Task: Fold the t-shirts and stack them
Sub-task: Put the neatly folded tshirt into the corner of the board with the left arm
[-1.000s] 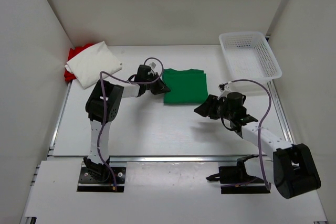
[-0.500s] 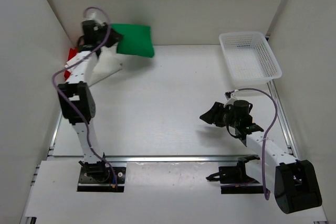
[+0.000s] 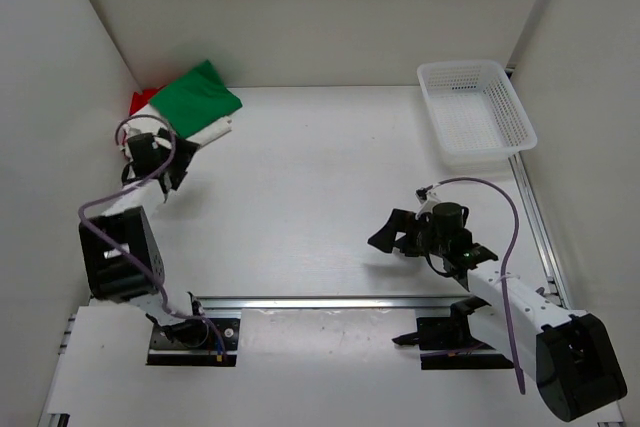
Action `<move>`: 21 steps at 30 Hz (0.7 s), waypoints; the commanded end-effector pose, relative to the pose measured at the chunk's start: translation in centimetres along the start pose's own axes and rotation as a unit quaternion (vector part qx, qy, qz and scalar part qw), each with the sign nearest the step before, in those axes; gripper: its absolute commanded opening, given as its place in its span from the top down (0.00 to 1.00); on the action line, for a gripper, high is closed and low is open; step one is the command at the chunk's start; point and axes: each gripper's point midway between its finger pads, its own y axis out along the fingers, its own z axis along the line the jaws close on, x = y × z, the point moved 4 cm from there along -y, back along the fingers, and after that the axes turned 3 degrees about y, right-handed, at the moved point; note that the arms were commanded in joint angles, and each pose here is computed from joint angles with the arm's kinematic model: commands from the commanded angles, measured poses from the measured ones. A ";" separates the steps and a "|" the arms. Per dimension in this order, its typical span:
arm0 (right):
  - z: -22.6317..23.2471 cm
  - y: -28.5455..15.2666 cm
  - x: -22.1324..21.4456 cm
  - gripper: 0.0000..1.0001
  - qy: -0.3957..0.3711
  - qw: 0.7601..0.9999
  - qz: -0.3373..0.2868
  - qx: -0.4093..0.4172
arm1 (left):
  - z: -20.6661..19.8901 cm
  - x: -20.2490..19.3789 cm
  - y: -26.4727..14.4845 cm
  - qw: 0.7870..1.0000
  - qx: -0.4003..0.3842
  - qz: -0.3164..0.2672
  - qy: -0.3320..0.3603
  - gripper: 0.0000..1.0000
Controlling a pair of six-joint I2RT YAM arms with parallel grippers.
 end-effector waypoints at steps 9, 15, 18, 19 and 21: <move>3.3 0.3 0.0 0.01 -0.094 0.995 0.014 -0.030 | -11.6 -20.4 -12.8 0.920 -0.263 0.111 0.269 0.02; 7.0 0.5 0.7 0.00 -0.158 0.987 0.009 -0.018 | -2.2 -28.3 -15.7 0.892 -0.261 0.256 0.266 0.01; 7.5 0.5 0.8 0.01 -0.154 0.988 0.011 0.019 | 0.5 -29.5 -17.4 0.886 -0.269 0.270 0.265 0.02; 7.3 0.5 0.9 0.01 -0.149 0.988 0.010 0.024 | 1.6 -29.6 -17.4 0.887 -0.257 0.273 0.269 0.01; 6.7 0.4 0.5 0.01 -0.143 0.989 0.015 0.027 | 1.0 -27.9 -17.8 0.894 -0.269 0.242 0.264 0.01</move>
